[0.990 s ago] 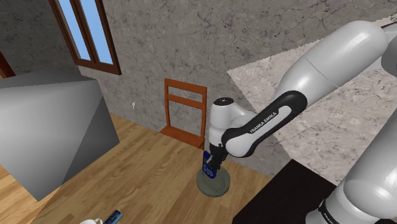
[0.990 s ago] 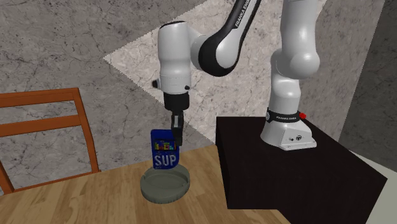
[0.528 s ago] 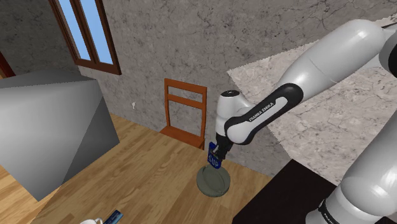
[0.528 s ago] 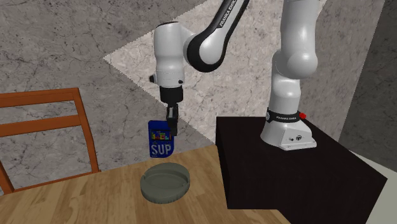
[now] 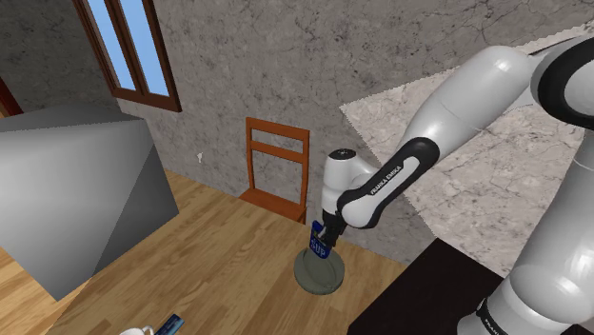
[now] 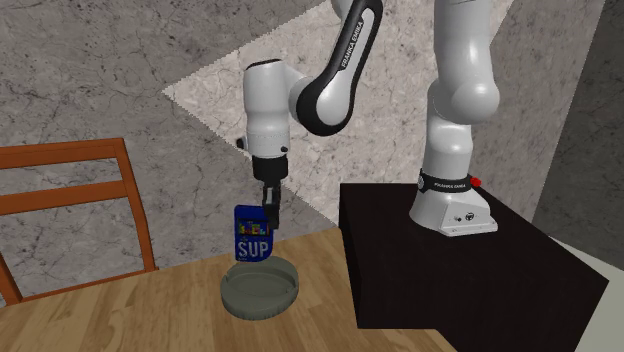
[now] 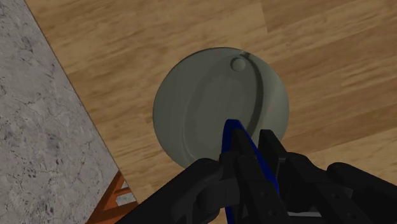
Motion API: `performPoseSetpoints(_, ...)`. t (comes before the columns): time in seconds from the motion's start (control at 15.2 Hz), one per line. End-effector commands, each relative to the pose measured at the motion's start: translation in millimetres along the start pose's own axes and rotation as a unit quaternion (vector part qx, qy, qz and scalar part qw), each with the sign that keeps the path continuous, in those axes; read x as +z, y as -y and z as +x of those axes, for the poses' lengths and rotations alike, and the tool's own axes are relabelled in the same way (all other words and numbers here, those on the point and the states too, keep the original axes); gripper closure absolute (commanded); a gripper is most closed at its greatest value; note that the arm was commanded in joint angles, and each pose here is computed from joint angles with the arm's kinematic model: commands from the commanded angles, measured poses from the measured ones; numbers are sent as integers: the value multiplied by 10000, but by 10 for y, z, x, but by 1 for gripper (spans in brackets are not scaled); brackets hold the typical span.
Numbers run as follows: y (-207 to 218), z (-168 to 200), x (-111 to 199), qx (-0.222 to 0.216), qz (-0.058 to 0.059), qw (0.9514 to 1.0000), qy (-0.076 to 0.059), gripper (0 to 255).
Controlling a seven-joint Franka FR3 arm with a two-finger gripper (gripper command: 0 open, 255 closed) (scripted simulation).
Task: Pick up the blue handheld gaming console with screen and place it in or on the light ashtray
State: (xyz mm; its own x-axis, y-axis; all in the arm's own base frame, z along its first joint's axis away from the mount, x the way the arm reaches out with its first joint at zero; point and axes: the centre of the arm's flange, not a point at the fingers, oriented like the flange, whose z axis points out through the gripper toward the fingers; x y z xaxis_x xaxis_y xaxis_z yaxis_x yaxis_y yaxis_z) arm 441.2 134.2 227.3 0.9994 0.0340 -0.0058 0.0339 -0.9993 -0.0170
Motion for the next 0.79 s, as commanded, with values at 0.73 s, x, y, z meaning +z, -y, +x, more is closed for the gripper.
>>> performPoseSetpoints(0.73, -15, -5, 565, -2, 1, 10000, -3, 255)
